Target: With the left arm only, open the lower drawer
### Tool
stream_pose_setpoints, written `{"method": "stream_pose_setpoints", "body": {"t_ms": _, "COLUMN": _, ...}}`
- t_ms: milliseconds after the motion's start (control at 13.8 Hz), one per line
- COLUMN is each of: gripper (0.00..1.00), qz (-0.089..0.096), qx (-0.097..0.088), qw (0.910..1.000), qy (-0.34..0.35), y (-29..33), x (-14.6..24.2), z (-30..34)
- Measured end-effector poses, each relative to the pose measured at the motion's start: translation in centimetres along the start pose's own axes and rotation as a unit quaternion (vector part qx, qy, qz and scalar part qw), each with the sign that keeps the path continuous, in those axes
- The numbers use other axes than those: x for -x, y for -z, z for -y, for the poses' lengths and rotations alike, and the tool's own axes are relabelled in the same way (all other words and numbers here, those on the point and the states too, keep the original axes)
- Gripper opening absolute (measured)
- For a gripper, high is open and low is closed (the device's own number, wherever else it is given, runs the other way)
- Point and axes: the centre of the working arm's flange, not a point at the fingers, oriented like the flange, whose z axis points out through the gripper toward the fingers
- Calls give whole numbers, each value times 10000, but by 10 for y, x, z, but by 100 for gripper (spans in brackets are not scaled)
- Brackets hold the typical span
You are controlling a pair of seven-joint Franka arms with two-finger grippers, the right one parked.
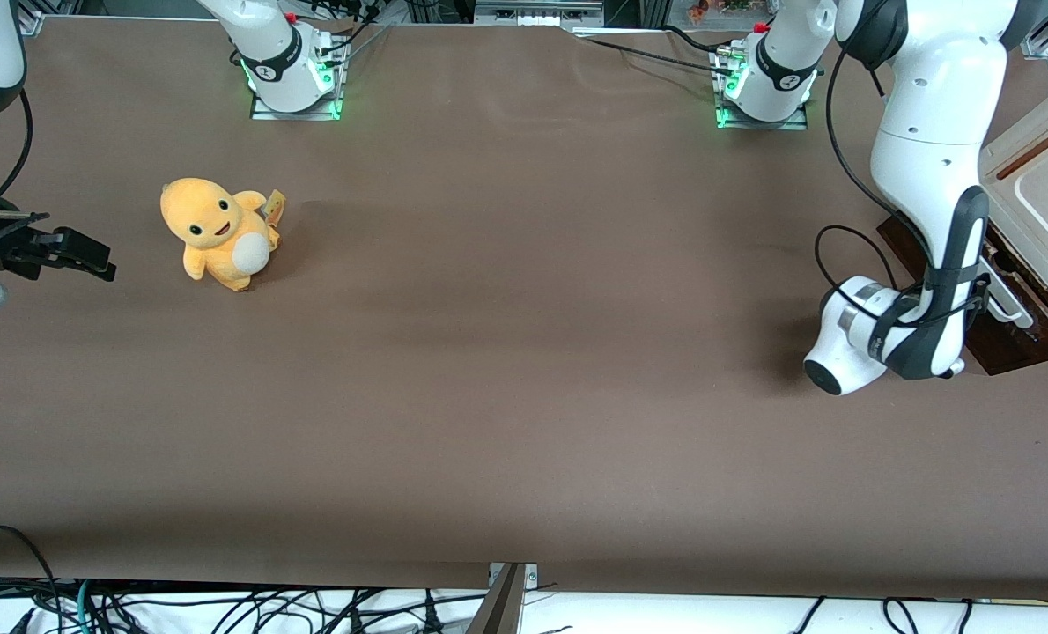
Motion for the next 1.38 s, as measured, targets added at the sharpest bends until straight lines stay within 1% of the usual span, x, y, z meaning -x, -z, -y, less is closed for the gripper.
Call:
{"method": "stream_pose_setpoints", "body": {"t_ms": 145, "gripper": 31, "qz": -32, "qx": -52, "qw": 10000, "qy": 3, "y": 11, "x": 1, "z": -4}}
{"method": "stream_pose_setpoints", "body": {"t_ms": 218, "gripper": 31, "qz": -52, "qx": -48, "qw": 10000, "qy": 8, "y": 15, "x": 1, "z": -5}}
{"method": "stream_pose_setpoints", "body": {"t_ms": 435, "gripper": 31, "qz": -112, "qx": 21, "qw": 9999, "qy": 36, "y": 30, "x": 2, "z": -6}}
{"method": "stream_pose_setpoints", "body": {"t_ms": 1016, "gripper": 30, "qz": -100, "qx": 99, "qw": 9999, "qy": 92, "y": 48, "x": 3, "z": -7}}
{"method": "stream_pose_setpoints", "body": {"t_ms": 1306, "gripper": 30, "qz": -127, "qx": 227, "qw": 9996, "qy": 119, "y": 57, "x": 4, "z": -4}}
{"method": "stream_pose_setpoints", "body": {"t_ms": 1379, "gripper": 35, "qz": -124, "qx": 286, "qw": 9995, "qy": 62, "y": 59, "x": 5, "z": -5}}
